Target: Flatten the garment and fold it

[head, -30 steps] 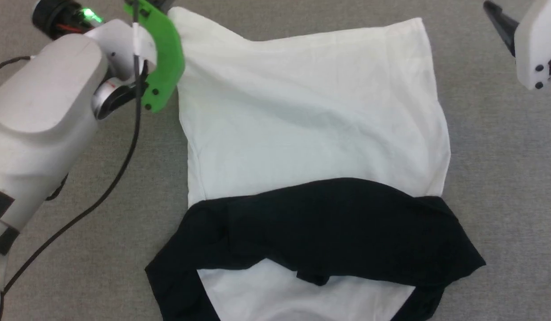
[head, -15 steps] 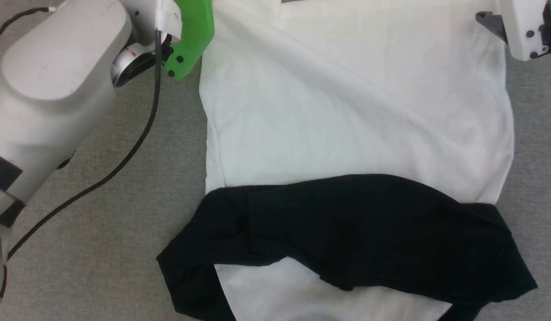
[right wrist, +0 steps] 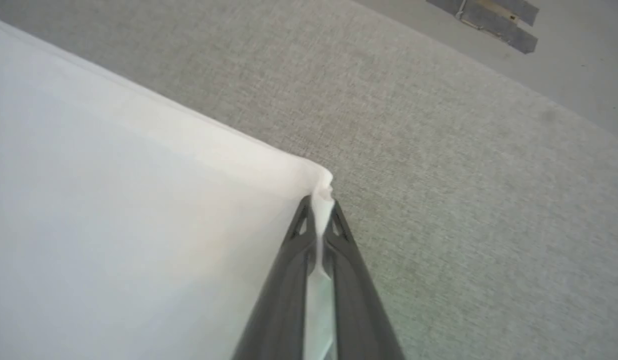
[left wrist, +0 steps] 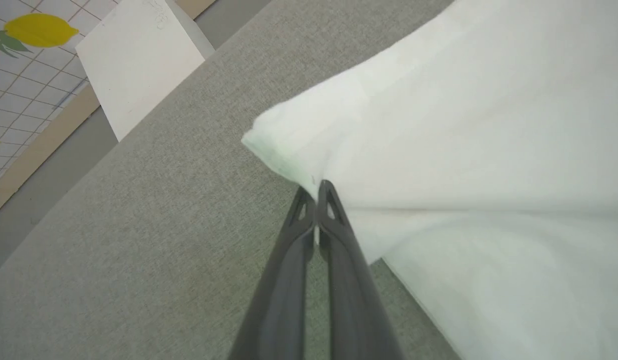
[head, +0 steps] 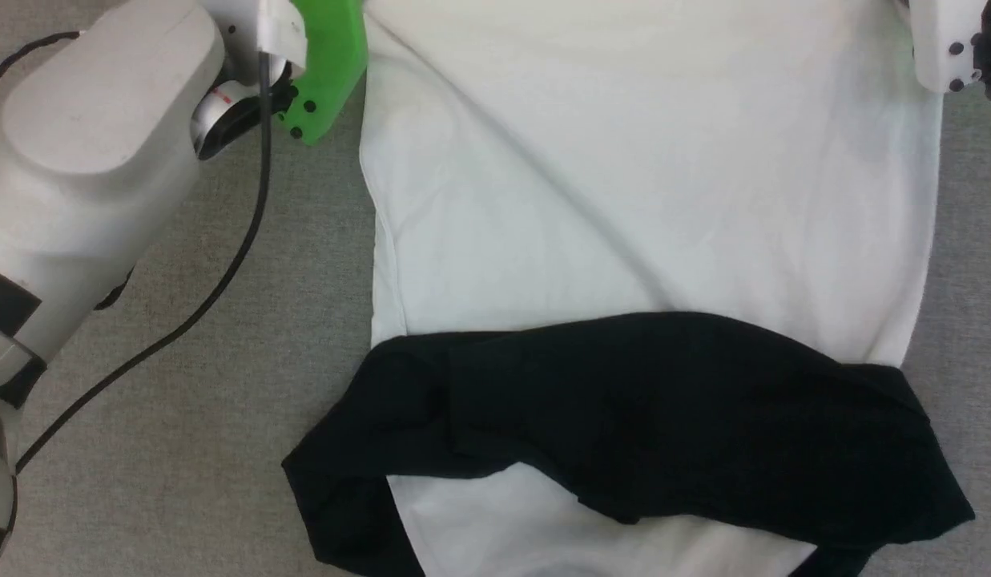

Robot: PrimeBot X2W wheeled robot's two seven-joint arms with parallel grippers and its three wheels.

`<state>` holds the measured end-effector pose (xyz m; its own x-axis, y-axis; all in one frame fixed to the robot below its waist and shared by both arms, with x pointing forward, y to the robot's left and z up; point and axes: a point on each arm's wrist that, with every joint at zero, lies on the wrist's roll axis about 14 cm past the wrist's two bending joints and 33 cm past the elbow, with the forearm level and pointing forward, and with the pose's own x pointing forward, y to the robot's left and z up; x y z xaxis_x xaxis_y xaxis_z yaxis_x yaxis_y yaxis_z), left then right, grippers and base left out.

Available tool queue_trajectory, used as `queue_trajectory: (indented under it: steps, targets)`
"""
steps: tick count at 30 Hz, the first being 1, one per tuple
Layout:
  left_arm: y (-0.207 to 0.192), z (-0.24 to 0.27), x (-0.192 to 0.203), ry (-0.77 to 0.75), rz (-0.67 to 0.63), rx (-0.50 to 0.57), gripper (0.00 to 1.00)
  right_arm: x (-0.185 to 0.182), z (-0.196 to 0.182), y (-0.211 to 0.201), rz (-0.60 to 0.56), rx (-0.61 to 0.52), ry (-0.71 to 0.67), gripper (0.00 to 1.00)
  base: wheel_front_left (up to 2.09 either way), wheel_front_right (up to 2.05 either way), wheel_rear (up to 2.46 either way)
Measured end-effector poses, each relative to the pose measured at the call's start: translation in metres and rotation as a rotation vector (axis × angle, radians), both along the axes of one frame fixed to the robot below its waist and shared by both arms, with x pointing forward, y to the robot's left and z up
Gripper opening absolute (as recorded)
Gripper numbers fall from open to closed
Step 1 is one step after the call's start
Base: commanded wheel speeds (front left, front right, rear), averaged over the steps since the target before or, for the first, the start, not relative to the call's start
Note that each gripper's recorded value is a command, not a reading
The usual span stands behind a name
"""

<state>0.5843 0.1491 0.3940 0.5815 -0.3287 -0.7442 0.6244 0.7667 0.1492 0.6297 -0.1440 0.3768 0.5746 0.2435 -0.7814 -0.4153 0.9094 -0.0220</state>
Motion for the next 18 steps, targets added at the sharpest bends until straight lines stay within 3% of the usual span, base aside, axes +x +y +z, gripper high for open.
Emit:
queue_trajectory:
  steps: [9,18]
  targets:
    - [0.003,0.048,0.007,-0.182,0.035,-0.093,0.0,0.013,0.069,-0.003,-0.034,0.086,-0.301,0.0,0.0,0.0,0.0]
    - [0.005,0.076,-0.034,-0.289,0.018,-0.15,0.0,-0.028,0.109,-0.015,0.009,0.118,-0.529,0.0,0.0,0.0,0.0]
